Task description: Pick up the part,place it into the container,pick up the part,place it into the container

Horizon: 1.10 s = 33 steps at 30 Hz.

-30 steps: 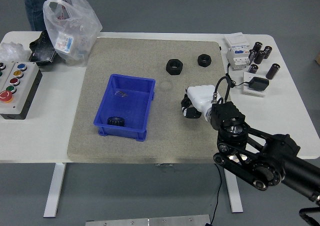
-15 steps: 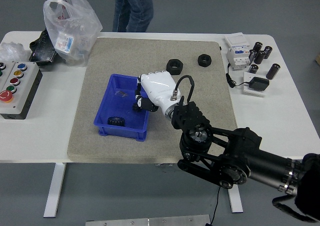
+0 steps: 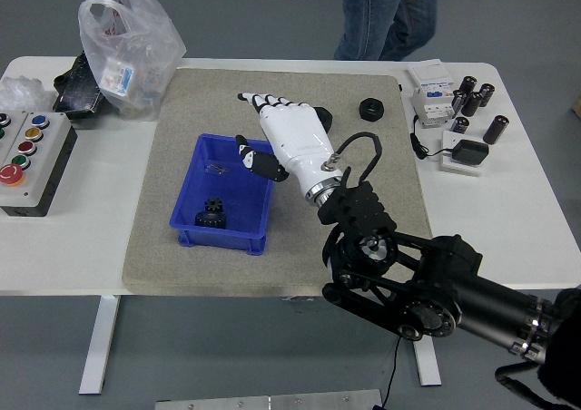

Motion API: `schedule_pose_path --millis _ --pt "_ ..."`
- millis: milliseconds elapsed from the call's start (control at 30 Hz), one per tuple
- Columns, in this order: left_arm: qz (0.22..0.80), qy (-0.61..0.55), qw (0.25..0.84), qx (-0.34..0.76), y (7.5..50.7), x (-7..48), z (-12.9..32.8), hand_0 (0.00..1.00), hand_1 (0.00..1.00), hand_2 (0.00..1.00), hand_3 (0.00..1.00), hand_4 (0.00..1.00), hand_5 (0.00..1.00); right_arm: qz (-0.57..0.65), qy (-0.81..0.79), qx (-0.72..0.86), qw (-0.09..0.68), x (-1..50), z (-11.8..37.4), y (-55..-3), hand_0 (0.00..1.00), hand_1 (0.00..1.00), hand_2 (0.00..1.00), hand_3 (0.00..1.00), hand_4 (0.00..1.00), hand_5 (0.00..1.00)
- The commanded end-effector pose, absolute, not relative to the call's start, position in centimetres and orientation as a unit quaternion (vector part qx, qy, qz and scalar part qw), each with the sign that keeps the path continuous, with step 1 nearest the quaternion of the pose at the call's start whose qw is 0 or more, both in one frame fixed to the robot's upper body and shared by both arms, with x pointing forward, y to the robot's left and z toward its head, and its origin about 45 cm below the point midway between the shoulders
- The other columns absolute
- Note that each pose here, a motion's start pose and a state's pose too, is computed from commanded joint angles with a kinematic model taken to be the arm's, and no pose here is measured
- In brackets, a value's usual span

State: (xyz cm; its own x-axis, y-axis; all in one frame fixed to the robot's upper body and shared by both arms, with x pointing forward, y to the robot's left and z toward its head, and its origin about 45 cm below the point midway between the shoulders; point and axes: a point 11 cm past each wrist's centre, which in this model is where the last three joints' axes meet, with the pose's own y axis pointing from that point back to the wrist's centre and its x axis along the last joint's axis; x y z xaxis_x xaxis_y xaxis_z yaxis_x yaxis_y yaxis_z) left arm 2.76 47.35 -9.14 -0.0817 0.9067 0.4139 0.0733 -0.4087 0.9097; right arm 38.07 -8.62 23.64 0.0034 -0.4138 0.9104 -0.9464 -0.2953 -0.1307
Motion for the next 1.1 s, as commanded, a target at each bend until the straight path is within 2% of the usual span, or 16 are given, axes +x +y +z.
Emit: schedule_pose_path --millis 100,133,300,333,500,533,700,733,1100 --pt "0.603 0.422 0.344 0.583 47.3 2.5 -9.2 0.612 0.603 0.594 0.624 0.594 0.428 0.416 -0.571 0.659 0.257 38.6 23.1 -12.0 0.464 0.702 0.755 0.775 0.58 0.322" --pt "0.603 0.422 0.343 0.583 47.3 2.4 -9.2 0.612 0.603 0.594 0.624 0.596 0.426 0.397 -0.584 0.662 0.251 38.8 22.8 -13.2 0.462 0.677 0.72 0.736 0.629 0.337" --pt "0.603 0.423 0.341 0.583 47.3 2.1 -9.2 0.612 0.603 0.594 0.624 0.596 0.426 0.308 -0.629 0.677 0.228 38.8 20.4 -18.2 0.462 0.677 0.72 0.736 0.629 0.337" --pt "0.603 0.423 0.341 0.583 47.3 2.1 -9.2 0.612 0.603 0.594 0.624 0.6 0.421 0.288 -0.638 0.679 0.221 38.7 19.9 -19.1 0.479 0.689 0.724 0.742 0.723 0.448" --pt "0.604 0.42 0.345 0.582 47.2 2.6 -9.2 0.612 0.603 0.594 0.624 0.6 0.421 0.203 -0.68 0.681 0.181 37.5 17.8 -22.5 0.479 0.689 0.724 0.742 0.723 0.448" --pt "0.604 0.42 0.346 0.582 47.3 2.7 -9.2 0.612 0.604 0.594 0.623 0.603 0.414 0.187 -0.689 0.679 0.17 37.1 17.4 -23.2 0.527 0.706 0.728 0.749 0.751 0.476" --pt "0.602 0.419 0.346 0.585 47.4 2.5 -9.2 0.612 0.604 0.594 0.623 0.603 0.414 0.122 -0.733 0.657 0.123 35.1 15.8 -26.6 0.527 0.706 0.728 0.749 0.751 0.476" --pt "0.602 0.419 0.345 0.586 47.5 2.4 -9.1 0.612 0.604 0.593 0.623 0.604 0.408 0.112 -0.74 0.653 0.117 34.7 15.5 -27.1 0.553 0.711 0.729 0.744 0.758 0.499" --pt "0.604 0.418 0.341 0.587 48.0 1.7 -9.0 0.612 0.603 0.592 0.622 0.608 0.399 0.058 -0.783 0.616 0.059 33.1 15.4 -29.8 0.567 0.715 0.728 0.742 0.758 0.504"
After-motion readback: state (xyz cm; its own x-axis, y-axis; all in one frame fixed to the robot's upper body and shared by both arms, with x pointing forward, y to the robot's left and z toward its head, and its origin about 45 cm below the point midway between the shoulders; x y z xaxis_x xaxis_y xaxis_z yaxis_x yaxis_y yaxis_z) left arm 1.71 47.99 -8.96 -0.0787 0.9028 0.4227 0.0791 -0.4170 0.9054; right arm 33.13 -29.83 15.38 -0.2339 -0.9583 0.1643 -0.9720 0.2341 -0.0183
